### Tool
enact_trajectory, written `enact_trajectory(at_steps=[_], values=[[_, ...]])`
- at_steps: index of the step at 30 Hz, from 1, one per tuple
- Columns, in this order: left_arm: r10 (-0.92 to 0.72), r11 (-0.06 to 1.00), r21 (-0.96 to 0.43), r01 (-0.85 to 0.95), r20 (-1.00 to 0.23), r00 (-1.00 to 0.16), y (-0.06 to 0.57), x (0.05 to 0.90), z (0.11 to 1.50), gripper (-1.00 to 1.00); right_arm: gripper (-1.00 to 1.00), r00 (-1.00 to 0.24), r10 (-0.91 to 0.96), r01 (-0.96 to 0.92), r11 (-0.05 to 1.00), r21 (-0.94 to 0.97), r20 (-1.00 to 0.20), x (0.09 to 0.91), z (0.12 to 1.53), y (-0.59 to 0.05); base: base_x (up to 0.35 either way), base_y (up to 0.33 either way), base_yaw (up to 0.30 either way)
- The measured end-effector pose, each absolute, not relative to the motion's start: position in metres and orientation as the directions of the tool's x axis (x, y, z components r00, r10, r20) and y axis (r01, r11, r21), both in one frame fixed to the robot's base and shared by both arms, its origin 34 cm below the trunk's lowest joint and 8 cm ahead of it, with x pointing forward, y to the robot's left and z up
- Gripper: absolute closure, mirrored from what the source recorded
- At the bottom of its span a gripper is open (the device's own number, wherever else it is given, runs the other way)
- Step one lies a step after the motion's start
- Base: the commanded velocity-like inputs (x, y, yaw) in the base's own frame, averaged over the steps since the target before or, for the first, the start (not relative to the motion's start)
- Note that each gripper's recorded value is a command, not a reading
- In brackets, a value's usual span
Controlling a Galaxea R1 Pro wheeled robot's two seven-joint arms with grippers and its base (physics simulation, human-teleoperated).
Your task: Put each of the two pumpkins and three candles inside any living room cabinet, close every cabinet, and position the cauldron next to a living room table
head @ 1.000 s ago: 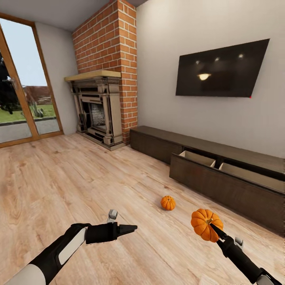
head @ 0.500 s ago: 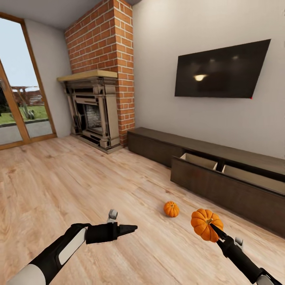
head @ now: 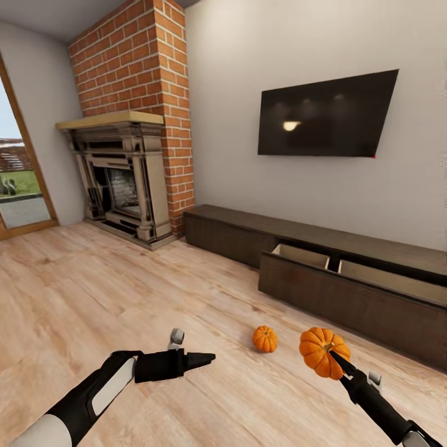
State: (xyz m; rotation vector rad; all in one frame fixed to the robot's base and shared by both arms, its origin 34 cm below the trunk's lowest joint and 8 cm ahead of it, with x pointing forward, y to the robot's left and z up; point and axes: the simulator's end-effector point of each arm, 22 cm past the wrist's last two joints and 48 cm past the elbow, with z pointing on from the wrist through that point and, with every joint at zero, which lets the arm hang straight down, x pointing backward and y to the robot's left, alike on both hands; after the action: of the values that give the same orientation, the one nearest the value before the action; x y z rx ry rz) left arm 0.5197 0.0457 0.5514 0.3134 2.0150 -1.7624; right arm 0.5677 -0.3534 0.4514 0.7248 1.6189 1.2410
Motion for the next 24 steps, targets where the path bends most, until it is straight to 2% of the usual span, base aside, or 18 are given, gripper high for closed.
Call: enact_trajectory(at_steps=[15,24], values=[[-0.118,0.164,-0.880,0.445,-0.466,-0.877,0.0466,0.5198,0.5506,-1.00,1.00,-0.382,0.866,-0.086,0.313,0.946,-0.322,0.5677,0.4525,-0.3543,0.225,0.188,-0.028],[-0.119,0.164,-0.876,0.454,-0.474,-0.872,0.0469,0.5196,0.5548,-1.00,1.00,-0.378,0.867,-0.095,0.312,0.945,-0.324,0.5684,0.4573,-0.3547,0.209,0.172,-0.180]])
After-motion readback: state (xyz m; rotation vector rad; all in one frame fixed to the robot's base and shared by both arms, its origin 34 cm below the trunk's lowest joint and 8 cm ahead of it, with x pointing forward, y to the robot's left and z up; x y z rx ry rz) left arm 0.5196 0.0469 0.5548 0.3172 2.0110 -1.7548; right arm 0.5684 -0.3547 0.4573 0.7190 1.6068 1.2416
